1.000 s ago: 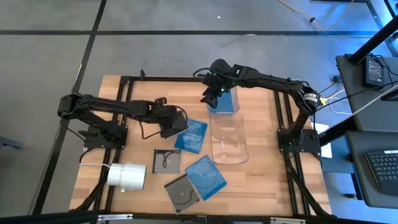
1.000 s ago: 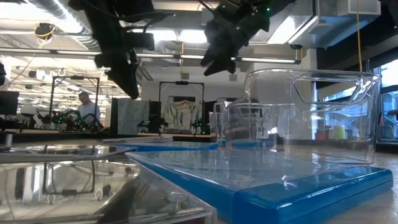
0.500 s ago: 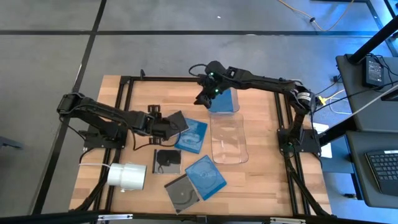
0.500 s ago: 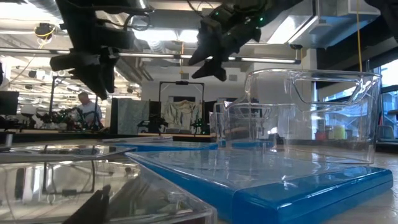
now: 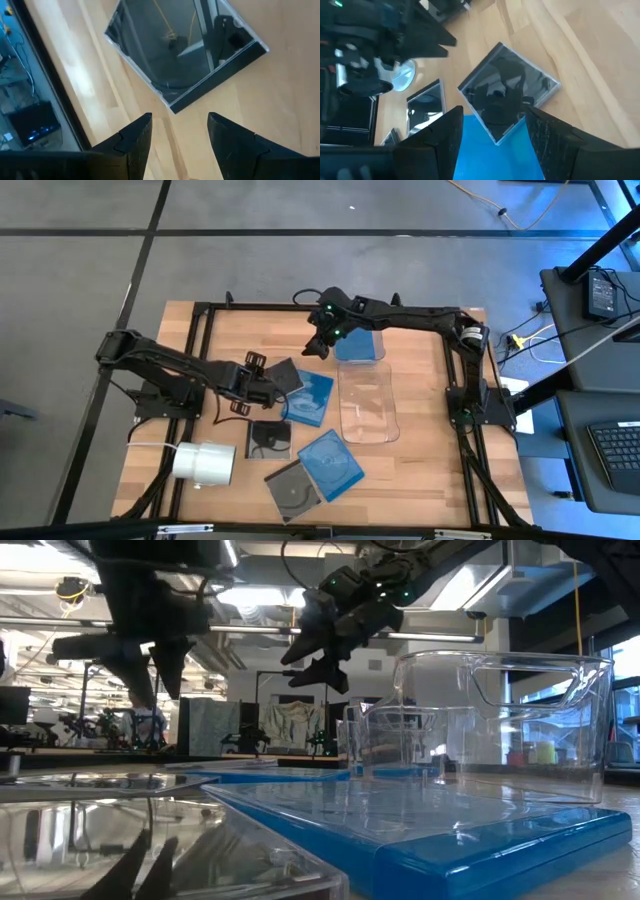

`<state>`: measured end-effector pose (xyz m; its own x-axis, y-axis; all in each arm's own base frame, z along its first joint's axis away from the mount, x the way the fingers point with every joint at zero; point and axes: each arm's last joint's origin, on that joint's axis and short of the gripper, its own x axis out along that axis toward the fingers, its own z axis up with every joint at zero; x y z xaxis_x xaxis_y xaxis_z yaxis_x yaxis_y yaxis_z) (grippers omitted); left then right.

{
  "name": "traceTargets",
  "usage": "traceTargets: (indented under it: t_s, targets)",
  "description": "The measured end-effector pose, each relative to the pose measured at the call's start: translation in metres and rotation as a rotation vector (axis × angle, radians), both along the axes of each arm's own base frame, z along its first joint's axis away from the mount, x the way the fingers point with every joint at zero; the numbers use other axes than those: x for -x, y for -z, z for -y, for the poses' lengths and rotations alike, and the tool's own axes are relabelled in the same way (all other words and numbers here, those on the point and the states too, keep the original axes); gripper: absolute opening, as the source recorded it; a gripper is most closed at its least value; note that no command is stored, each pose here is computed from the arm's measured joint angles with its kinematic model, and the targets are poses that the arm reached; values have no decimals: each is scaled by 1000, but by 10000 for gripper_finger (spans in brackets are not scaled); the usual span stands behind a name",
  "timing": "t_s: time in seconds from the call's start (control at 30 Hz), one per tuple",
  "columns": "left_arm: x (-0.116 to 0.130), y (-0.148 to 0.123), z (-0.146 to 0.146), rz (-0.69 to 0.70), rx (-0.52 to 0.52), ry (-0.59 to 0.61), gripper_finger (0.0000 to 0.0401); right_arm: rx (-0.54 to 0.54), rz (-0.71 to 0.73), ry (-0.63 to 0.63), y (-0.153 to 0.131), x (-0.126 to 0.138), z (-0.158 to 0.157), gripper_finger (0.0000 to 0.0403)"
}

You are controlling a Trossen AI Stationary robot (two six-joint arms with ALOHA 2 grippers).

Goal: Pick & place jewel cases by type
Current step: Put the top black CD case into the bottom transparent bin

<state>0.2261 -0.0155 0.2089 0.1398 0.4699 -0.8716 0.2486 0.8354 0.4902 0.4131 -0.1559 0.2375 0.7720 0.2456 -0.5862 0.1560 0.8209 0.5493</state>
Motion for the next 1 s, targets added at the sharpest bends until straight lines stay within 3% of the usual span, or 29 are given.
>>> traceTargets:
  t_s: [0.33,0.47,0.63,0.83,1.0]
  targets:
    - [-14,35,-6,-153,77,-77,179,46,55,-24,-3,-4,-1,218]
    - [-12,35,-3,-158,74,-90,172,57,40,-39,-2,-2,-1,218]
    - [1,17,-2,1,37,-137,161,70,33,-53,-1,-2,-2,218]
    - [29,23,-4,203,19,-111,155,70,32,-53,-1,-2,-2,218]
    - [21,13,2,325,44,-35,155,74,24,-40,-1,-1,-1,218]
